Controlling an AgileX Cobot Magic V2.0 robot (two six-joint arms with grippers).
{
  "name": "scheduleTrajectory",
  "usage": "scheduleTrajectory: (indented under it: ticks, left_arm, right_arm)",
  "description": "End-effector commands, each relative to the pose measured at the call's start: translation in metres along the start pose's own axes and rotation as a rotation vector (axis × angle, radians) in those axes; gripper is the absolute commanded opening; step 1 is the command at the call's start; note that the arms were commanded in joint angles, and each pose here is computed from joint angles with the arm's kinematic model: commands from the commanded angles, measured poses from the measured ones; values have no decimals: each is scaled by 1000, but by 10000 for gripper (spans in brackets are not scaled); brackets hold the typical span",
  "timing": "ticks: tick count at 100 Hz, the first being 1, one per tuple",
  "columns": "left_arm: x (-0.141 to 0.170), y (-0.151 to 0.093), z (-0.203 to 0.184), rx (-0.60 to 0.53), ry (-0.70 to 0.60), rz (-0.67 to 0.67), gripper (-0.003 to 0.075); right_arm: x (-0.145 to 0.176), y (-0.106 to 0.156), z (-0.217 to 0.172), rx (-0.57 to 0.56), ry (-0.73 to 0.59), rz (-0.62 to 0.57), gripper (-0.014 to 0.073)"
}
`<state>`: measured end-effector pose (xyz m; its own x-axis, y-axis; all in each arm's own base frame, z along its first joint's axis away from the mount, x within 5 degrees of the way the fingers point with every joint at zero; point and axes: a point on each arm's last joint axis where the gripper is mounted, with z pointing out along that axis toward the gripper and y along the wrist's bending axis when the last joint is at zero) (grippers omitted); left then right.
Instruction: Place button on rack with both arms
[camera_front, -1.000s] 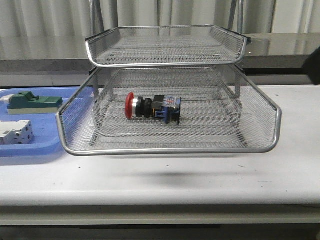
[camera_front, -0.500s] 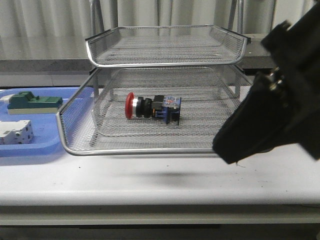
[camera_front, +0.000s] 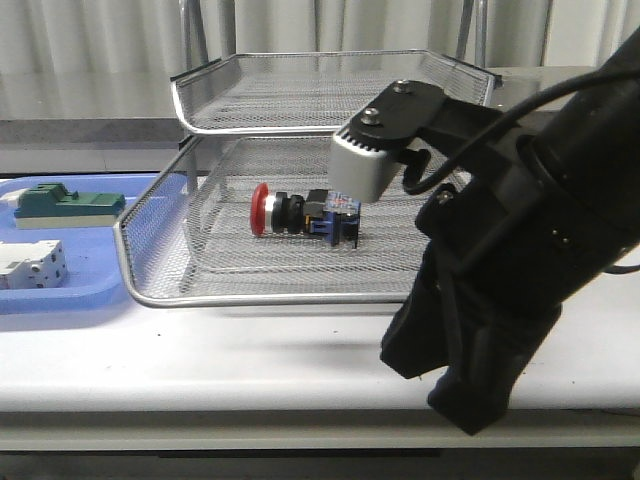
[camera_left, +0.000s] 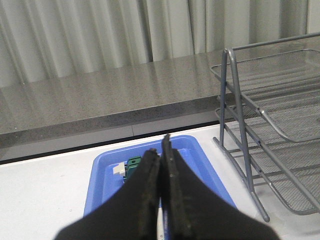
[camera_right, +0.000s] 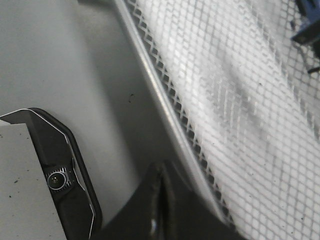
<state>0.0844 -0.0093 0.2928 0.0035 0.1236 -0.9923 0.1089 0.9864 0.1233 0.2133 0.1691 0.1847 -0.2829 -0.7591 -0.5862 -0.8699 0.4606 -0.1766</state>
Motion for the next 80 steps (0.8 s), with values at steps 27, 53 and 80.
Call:
scheduleTrajectory:
  ticks: [27, 53, 80]
  left_arm:
    - [-16, 3, -1, -22, -97, -20, -20]
    - [-16, 3, -1, -22, -97, -20, -20]
    - [-16, 3, -1, -22, -97, -20, -20]
  right_arm:
    - [-37, -48, 6, 172, -111, 20, -67]
    - [-54, -90, 16, 229, -133, 66, -67]
    - [-56, -88, 15, 149, -108, 80, -67]
